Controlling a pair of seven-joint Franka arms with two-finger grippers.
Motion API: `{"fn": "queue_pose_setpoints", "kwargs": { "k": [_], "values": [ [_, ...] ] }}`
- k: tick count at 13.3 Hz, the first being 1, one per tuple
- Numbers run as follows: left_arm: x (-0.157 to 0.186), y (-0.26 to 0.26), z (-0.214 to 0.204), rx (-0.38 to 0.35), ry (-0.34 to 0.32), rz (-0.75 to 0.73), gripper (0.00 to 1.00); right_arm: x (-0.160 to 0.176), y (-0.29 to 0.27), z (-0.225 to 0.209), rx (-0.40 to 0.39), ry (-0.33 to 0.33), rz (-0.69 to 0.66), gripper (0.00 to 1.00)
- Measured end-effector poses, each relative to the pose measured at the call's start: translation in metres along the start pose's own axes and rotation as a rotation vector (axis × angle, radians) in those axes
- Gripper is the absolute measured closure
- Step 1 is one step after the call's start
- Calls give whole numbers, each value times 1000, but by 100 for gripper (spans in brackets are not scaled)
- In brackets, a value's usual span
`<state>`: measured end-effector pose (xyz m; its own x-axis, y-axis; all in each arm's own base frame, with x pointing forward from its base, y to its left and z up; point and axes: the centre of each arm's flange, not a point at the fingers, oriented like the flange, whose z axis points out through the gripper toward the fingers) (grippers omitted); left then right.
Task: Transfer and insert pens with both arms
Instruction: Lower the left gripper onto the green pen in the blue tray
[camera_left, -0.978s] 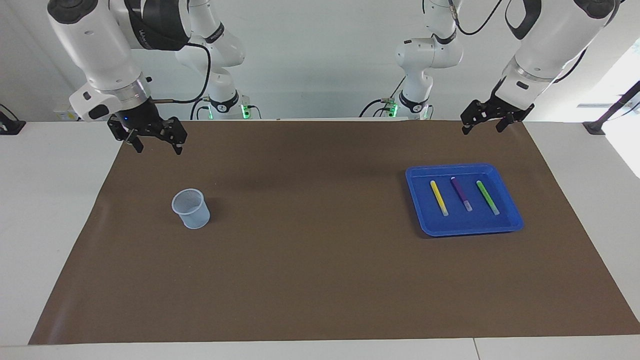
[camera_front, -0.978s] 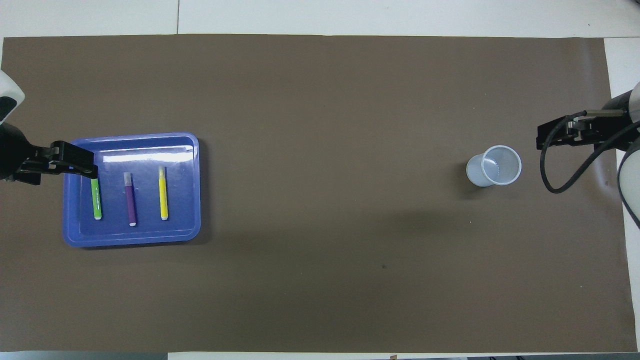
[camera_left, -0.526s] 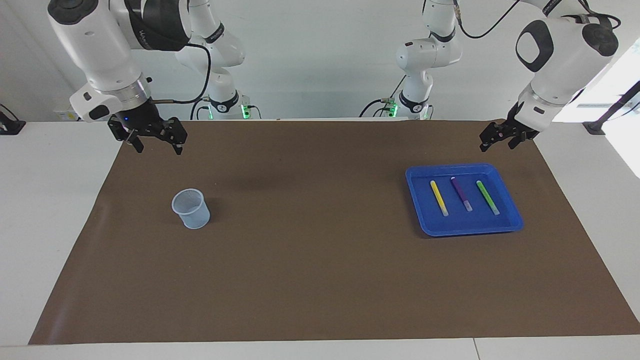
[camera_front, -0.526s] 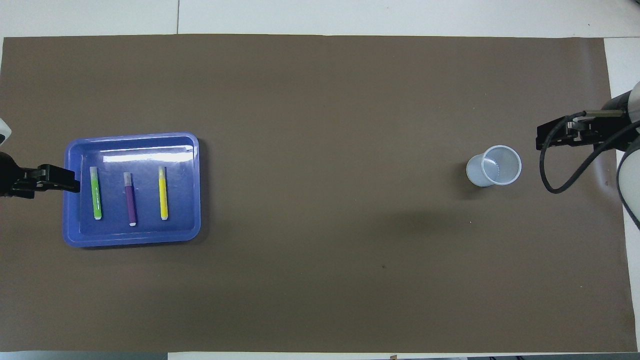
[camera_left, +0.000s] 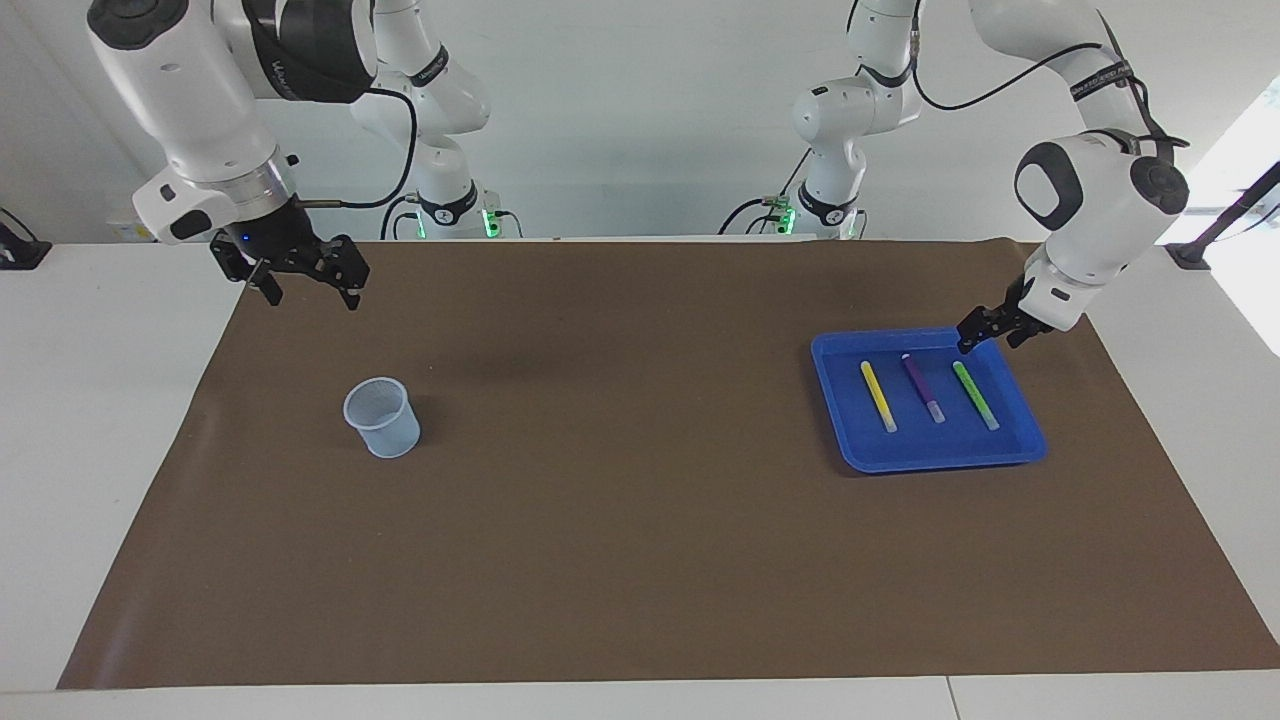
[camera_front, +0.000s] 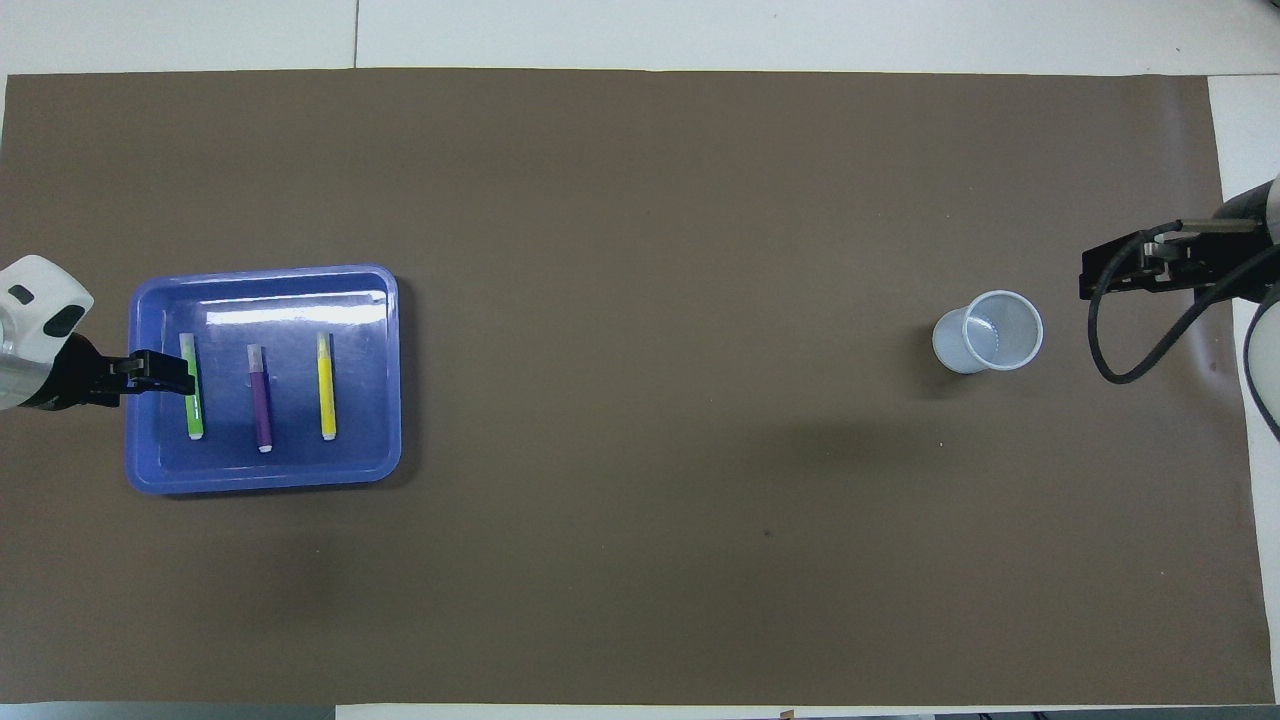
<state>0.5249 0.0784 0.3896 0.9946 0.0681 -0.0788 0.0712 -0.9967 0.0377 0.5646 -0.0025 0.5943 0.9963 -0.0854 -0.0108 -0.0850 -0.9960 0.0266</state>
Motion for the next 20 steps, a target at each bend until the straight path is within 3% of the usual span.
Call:
{"fn": "queue_pose_setpoints", "kwargs": {
  "k": [7,10,16,17,20],
  "values": [
    [14,-9,56,-2,5,-40,12,0,2,0,0,0,4,0],
    [18,-12,75,28,-2,-55,14,0,6,0,0,1,11,0],
    [20,-12,87,43,-14,-60,23,-11,7,-21,3,34,11,0],
    [21,-11,90,43,-17,-61,29,-12,7,-22,2,32,11,0],
    [22,-11,92,43,-14,-63,34,-14,7,-20,1,15,10,0]
  ]
}}
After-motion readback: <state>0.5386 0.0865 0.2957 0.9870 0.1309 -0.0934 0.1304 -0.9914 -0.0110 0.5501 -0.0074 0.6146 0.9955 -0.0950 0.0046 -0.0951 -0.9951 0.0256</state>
